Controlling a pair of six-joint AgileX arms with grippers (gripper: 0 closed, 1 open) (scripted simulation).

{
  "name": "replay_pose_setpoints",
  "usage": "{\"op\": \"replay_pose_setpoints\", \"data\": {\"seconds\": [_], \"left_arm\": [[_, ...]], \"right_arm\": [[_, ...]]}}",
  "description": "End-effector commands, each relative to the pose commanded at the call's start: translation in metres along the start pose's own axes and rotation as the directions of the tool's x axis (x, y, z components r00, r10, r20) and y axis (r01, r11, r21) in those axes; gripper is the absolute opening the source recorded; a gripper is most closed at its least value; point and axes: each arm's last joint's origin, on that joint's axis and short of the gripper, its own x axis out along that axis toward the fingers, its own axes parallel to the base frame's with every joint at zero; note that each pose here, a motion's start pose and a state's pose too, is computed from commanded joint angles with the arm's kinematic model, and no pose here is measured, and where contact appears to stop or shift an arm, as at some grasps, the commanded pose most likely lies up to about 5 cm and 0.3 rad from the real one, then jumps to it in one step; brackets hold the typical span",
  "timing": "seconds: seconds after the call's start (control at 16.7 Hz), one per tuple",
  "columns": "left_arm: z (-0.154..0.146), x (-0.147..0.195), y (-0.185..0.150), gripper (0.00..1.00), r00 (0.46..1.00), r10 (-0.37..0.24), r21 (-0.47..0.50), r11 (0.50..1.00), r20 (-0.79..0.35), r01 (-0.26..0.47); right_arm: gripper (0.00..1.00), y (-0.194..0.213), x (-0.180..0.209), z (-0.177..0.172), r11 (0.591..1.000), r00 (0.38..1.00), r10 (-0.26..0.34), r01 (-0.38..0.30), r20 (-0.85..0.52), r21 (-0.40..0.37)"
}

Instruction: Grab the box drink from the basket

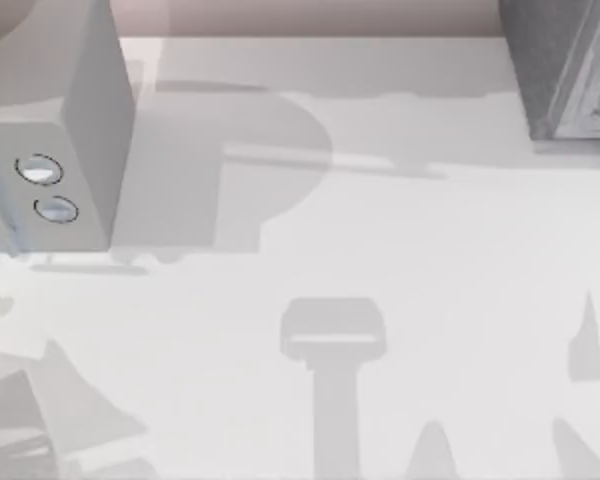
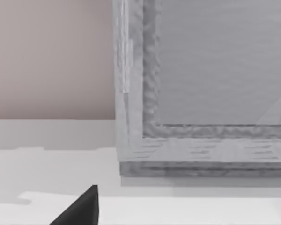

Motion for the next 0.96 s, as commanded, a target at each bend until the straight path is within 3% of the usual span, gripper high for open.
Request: {"op": "replay_pose_setpoints", "data": {"seconds": [0.6,0.96], "left_arm": [[0.0000,0.0000,0.0000,0.98,1.000,0.000,0.000,1.000,0.000,0.000],[0.0000,0.0000,0.0000,1.00,1.000,0.000,0.000,1.000,0.000,0.000]], "right_arm": [[1.00,0.0000,0.0000,0.0000,1.000,1.000,0.000,0.000,0.000,0.000],[1.00,0.0000,0.0000,0.0000,1.000,1.000,0.000,0.000,0.000,0.000]]}}
